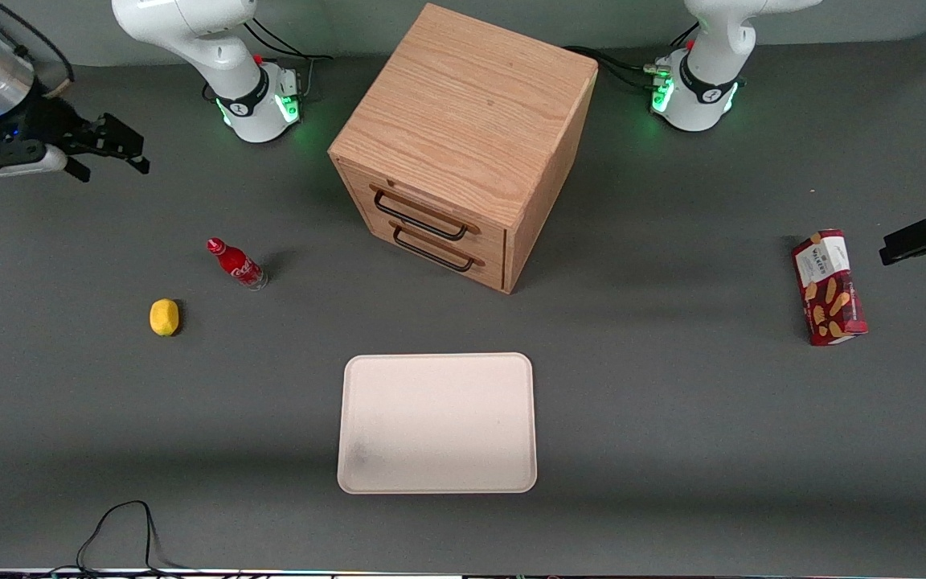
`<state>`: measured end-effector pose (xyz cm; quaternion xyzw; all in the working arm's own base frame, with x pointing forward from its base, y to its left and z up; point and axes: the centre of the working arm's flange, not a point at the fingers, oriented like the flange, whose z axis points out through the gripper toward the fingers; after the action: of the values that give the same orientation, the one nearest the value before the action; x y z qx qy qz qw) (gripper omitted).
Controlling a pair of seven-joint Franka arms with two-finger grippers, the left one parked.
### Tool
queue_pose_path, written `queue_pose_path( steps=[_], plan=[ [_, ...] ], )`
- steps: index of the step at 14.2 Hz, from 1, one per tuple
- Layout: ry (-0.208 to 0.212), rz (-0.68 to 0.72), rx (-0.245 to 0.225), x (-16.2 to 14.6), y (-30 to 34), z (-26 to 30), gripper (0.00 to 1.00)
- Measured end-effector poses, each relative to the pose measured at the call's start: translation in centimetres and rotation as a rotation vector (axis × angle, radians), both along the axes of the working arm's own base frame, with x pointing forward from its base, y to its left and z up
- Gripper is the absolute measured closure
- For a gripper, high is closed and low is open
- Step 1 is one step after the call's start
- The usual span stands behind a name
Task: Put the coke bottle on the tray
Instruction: 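Lower the open right gripper over the red Coca-Cola bottle's cap end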
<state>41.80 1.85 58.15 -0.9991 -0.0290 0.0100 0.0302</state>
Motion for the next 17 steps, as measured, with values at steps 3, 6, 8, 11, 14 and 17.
queue_pose_path(
  steps=[3, 6, 8, 11, 14, 17],
  plan=[
    [0.006, 0.007, -0.016, -1.2, -0.1, -0.6, 0.0],
    [0.013, 0.011, -0.044, -1.2, -0.3, -2.0, 0.0],
    [0.01, 0.014, -0.052, -1.1, -0.3, -3.5, 0.0],
    [-0.005, 0.019, -0.051, -0.9, 0.0, -6.3, 0.0],
    [-0.024, 0.022, -0.05, -0.6, 0.3, -9.4, 0.0],
    [-0.036, 0.013, -0.048, 0.3, 0.1, -12.2, 0.0]
  ],
)
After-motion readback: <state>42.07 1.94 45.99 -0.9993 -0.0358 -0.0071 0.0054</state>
